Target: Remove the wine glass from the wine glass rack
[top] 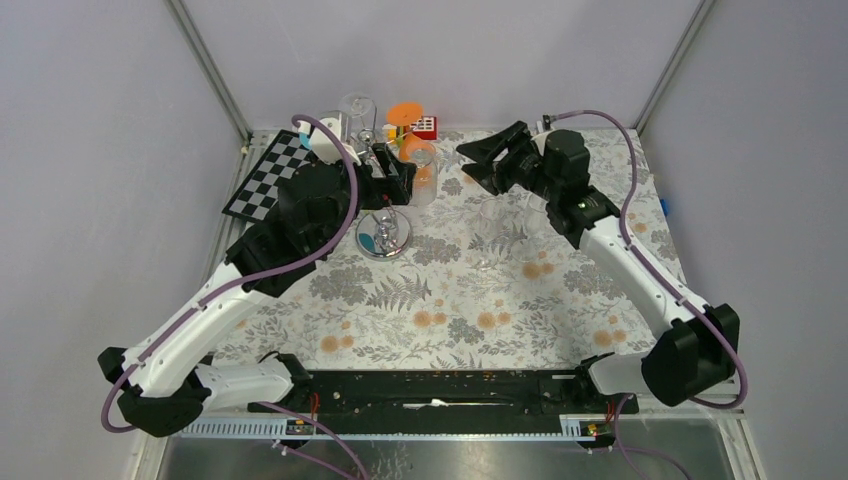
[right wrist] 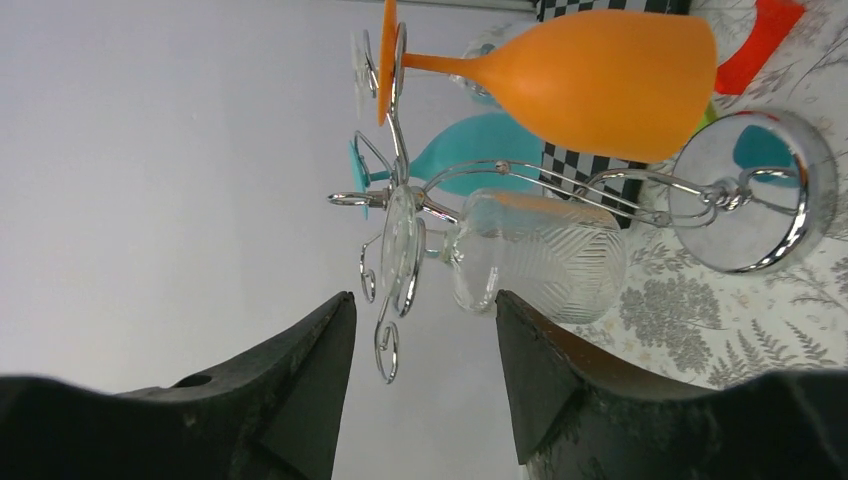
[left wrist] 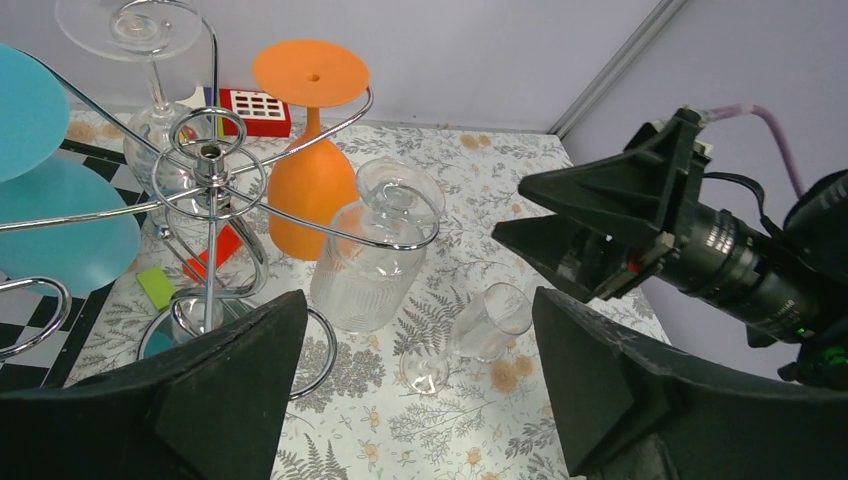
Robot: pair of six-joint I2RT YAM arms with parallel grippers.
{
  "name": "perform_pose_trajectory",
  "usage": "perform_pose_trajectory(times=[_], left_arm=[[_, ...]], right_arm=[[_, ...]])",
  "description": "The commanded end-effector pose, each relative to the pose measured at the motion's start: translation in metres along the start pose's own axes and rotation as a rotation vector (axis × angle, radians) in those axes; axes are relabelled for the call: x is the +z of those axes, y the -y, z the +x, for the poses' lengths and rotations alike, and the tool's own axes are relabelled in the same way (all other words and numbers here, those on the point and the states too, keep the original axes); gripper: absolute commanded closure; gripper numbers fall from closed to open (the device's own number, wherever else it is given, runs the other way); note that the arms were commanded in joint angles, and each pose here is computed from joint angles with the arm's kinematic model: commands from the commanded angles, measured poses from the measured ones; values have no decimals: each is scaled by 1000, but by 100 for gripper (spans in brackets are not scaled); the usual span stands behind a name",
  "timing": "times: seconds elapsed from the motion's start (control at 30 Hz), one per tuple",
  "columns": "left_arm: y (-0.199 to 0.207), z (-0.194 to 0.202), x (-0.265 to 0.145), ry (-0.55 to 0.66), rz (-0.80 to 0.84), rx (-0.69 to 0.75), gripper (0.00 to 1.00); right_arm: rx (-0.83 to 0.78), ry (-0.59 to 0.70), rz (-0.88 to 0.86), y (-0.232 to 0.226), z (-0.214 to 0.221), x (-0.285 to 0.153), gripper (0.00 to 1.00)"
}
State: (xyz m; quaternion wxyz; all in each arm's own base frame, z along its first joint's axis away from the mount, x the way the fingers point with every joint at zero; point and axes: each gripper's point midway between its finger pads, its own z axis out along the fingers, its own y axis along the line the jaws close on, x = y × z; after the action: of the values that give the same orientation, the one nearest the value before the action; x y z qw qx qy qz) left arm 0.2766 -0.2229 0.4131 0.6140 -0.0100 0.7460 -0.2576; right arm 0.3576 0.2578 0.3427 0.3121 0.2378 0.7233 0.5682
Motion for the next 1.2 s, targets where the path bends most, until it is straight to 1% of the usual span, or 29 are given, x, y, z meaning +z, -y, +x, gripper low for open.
perform_pose_trajectory(times=[0.0, 0.2, 0.27, 0.33, 0.6, 0.7, 0.77, 1.03, 1.17], left_arm=[[2, -18, -8, 62, 29, -22, 11], [-10, -23, -14, 97, -2, -23, 10], [-12, -24, -15, 101, -7, -24, 10], [-16, -24, -16, 108, -22, -25, 10], [-36, -28, -25, 172, -82, -51, 9], [-41, -28, -28, 183, -92, -58, 9], [-42, -28, -29, 185, -95, -62, 9], [-47, -24, -29, 176, -108, -59, 9], [-48, -23, -29, 174, -112, -61, 9]], right_arm=[[67, -31, -77, -43, 4, 8, 40], [72, -95, -60, -44, 14, 29, 46], [78, -107, -32, -39, 18, 34, 52], [80, -114, -4, -35, 21, 37, 56], [82, -121, 11, -31, 24, 50, 59], [89, -130, 15, -30, 26, 54, 71], [91, -130, 13, -29, 25, 56, 75], [102, -148, 3, -30, 27, 59, 79], [105, -156, -13, -33, 28, 59, 76]])
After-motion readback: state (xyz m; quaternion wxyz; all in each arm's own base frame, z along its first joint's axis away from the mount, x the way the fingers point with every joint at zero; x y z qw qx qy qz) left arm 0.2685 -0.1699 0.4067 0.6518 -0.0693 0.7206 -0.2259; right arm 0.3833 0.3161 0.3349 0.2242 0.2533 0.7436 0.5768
